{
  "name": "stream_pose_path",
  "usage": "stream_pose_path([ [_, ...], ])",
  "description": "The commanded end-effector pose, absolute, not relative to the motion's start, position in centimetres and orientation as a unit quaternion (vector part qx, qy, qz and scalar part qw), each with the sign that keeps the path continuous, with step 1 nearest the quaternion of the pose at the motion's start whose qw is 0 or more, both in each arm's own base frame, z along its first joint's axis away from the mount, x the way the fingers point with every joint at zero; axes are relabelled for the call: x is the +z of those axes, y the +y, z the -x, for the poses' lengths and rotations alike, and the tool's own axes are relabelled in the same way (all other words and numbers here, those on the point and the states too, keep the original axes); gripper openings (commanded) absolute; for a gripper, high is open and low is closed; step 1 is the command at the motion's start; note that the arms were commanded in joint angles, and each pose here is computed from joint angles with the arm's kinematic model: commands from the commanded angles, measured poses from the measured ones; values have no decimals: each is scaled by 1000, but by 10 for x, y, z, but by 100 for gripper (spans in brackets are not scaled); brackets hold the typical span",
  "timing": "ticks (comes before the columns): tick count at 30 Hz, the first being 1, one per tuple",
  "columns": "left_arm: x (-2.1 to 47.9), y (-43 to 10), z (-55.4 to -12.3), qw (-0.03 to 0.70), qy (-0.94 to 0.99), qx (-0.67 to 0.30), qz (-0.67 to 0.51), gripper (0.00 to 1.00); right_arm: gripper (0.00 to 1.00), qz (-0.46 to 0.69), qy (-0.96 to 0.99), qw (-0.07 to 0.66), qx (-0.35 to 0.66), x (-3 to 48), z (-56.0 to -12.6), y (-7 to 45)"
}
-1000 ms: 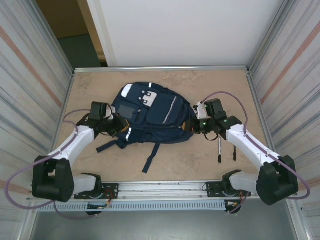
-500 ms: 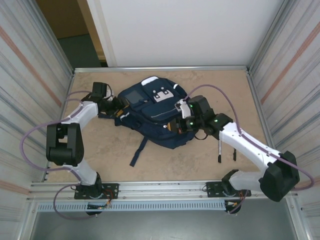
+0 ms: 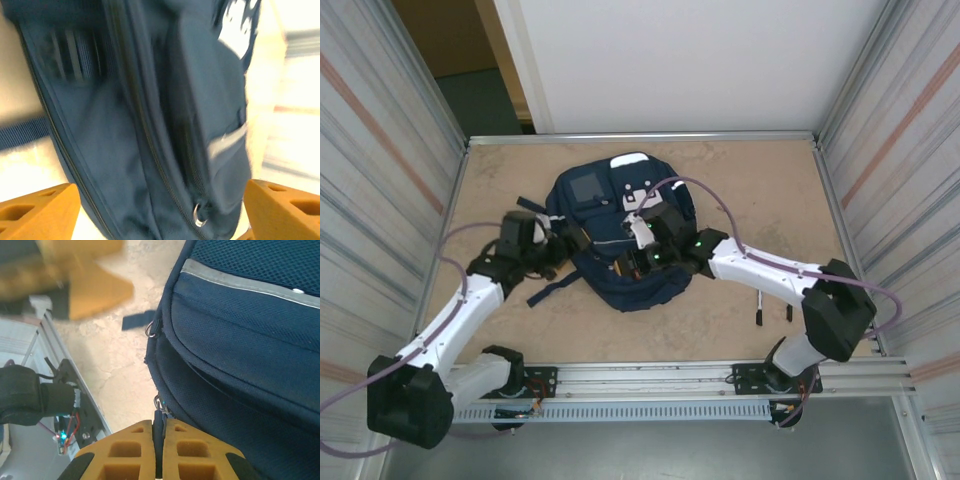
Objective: Pack the student bag
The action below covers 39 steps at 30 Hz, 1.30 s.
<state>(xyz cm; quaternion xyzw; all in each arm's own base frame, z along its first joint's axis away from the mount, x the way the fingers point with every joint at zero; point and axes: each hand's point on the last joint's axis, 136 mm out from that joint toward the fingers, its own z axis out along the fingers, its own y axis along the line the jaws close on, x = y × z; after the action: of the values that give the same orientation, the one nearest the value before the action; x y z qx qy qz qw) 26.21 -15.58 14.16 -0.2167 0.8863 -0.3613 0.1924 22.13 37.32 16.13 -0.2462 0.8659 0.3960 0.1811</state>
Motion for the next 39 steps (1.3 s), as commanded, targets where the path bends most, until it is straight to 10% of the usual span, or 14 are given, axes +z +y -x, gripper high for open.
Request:
stream_pose_path([
  [1,130,-163,-262,192,869,-365,273,80,0,258,833,201,446,189,-222,408],
  [16,135,-160,-290,287,869,-331,228,0,0,273,849,185,412,160,-196,406],
  [30,121,-114,-298,247,887,-318,224,0,0,227,902,239,278,114,-211,283],
  [37,119,-130,-327,219,896,-337,191,0,0,245,876,247,333,140,-207,307],
  [39,113,-143,-329,189,890,-366,197,43,0,254,863,254,355,153,-207,323],
])
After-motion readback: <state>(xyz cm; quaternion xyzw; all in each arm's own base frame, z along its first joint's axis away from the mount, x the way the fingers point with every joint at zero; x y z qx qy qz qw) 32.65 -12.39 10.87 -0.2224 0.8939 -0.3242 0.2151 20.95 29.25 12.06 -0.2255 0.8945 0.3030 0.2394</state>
